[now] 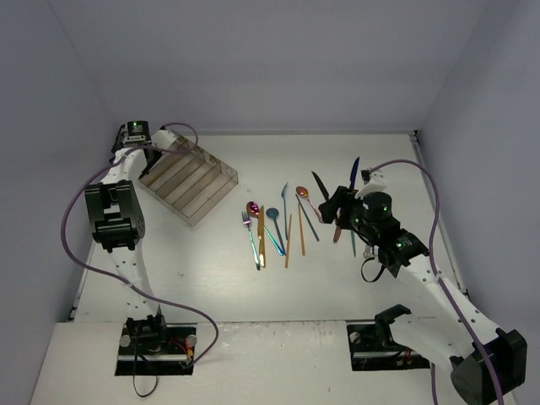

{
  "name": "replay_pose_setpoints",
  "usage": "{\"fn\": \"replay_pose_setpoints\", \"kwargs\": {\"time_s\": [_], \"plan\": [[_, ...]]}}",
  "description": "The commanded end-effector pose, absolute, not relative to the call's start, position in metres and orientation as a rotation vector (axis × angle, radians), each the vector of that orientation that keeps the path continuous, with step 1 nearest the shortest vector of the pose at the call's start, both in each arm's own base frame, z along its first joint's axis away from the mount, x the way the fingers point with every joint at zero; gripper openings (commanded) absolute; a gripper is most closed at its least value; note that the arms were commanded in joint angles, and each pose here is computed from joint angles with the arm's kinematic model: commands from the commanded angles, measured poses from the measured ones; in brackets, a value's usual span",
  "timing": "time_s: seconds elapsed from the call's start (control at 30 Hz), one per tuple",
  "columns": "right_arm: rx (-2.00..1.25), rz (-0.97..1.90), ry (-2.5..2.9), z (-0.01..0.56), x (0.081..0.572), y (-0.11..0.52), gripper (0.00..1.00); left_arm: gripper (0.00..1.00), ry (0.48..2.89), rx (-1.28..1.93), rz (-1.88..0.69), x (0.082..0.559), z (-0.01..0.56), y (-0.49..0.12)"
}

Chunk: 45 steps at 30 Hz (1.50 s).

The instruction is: Sort the eating utensils into containers

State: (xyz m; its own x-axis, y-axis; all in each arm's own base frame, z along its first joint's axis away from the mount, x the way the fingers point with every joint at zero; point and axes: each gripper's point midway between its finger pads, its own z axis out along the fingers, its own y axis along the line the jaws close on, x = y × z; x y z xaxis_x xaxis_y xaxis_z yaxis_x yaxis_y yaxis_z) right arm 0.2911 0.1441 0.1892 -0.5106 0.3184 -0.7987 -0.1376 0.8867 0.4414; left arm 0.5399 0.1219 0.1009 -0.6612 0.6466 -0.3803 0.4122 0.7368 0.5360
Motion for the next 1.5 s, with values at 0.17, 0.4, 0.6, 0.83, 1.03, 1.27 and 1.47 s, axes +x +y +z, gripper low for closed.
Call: {"fn": "replay_pose_setpoints", "kwargs": {"time_s": [0.17, 0.4, 0.6, 0.83, 1.03, 1.27, 1.47], "plan": [[0.133, 0.562, 1.968, 0.213, 0.309, 0.144, 0.65, 0.37, 2.241, 0.715, 0.583, 0.564, 0.141, 0.13], [0.307, 0.309, 1.98, 0.21, 0.323, 0.095, 0.64, 0.5, 2.158, 0.598, 0.525, 0.562, 0.182, 0.119], [0.528, 0.016, 2.047, 0.182, 0.323, 0.026, 0.63, 0.55, 1.981, 0.283, 0.311, 0.549, 0.281, 0.079], [0.844, -0.062, 2.11, 0.134, 0.321, -0.021, 0.6, 0.69, 1.867, 0.069, -0.025, 0.474, 0.349, -0.016], [0.988, -0.131, 2.155, 0.101, 0.324, -0.04, 0.57, 0.8, 1.893, 0.099, -0.298, 0.398, 0.336, -0.085], [1.093, -0.227, 2.191, 0.077, 0.334, -0.071, 0.52, 0.82, 1.973, 0.23, -0.327, 0.338, 0.293, -0.122], [1.097, -0.292, 2.263, 0.053, 0.34, -0.08, 0.48, 0.82, 1.99, 0.301, -0.295, 0.316, 0.267, -0.127]]}}
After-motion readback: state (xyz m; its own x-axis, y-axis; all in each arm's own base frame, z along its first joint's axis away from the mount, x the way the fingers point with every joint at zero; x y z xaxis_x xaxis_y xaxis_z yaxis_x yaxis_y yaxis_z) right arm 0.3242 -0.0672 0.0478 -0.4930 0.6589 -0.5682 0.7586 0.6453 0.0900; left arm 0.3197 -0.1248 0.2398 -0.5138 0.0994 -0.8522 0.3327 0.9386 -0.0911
